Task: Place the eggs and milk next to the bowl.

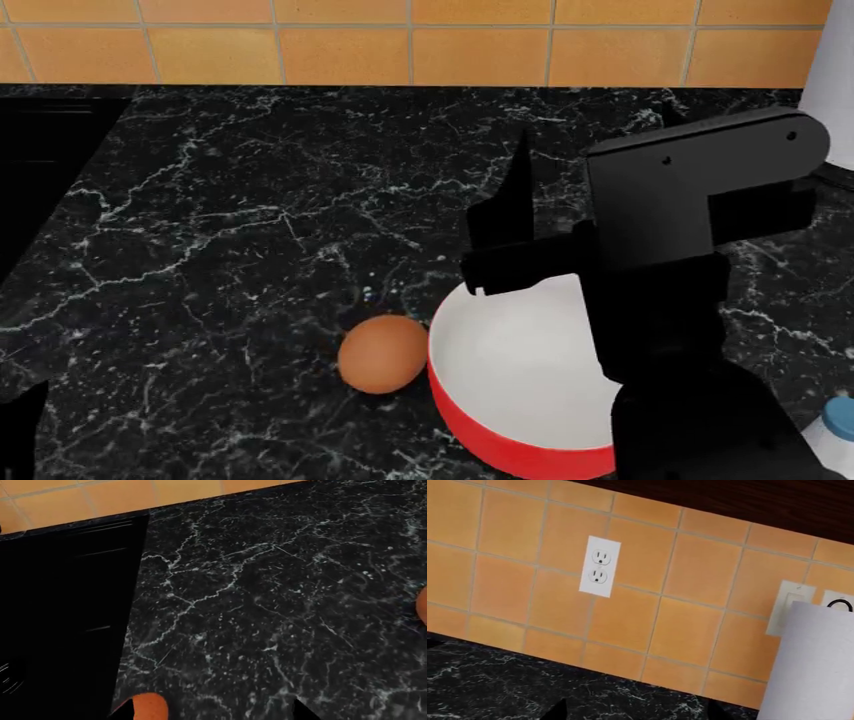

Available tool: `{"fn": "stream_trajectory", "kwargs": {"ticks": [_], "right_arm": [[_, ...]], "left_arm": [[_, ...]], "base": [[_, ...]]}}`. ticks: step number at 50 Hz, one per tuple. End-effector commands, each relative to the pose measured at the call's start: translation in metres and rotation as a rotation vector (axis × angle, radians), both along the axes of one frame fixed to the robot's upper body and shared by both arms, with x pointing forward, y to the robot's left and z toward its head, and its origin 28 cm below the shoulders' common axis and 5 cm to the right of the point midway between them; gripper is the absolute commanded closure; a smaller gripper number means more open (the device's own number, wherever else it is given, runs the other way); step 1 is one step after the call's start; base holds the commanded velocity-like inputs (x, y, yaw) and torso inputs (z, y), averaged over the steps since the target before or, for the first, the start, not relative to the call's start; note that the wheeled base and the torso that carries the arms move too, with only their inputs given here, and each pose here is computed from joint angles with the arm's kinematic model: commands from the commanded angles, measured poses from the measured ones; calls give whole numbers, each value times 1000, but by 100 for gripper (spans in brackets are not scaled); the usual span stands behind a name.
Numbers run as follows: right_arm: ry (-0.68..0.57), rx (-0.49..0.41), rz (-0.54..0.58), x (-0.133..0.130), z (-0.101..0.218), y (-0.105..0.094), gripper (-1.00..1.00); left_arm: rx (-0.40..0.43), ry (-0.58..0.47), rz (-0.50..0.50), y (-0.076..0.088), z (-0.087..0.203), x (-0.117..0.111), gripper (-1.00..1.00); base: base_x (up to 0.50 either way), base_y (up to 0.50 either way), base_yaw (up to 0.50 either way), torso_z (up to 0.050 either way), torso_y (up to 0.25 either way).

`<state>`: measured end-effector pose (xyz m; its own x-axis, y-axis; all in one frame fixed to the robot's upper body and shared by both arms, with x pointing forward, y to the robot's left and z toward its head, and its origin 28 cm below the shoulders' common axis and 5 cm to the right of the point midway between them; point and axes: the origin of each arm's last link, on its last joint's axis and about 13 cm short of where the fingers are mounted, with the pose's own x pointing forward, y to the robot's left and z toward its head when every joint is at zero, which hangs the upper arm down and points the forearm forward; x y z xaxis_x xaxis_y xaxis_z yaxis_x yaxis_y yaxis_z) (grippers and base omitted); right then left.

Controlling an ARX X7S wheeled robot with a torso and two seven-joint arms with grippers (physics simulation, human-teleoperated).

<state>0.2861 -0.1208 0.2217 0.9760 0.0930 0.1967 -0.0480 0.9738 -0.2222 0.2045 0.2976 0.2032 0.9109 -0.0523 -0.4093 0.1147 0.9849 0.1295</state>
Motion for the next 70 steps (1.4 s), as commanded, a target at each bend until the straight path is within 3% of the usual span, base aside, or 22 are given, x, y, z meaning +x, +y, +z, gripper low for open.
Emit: {"fn": "stream_trajectory", "kwargs": {"ticks": [1, 18, 24, 34, 70], "right_arm": [[9, 12, 13, 5, -2, 1, -100], [11, 11, 17, 7, -3, 2, -100], [13, 9, 17, 7, -3, 3, -100], [19, 6, 13, 7, -3, 3, -100], [24, -14, 5, 7, -1, 6, -100]], "left_arm": [[-120, 11, 82, 12, -9, 3, -100], [-185, 21, 186, 33, -24, 2, -100], [-171, 30, 201, 38, -30, 6, -100], [-138, 55, 195, 44, -39, 12, -100], [-194, 96, 215, 54, -69, 34, -100]], "base": [[0, 0, 0, 0, 0], [0, 0, 0, 0, 0], [0, 0, 0, 0, 0], [0, 0, 0, 0, 0], [0, 0, 0, 0, 0]]}}
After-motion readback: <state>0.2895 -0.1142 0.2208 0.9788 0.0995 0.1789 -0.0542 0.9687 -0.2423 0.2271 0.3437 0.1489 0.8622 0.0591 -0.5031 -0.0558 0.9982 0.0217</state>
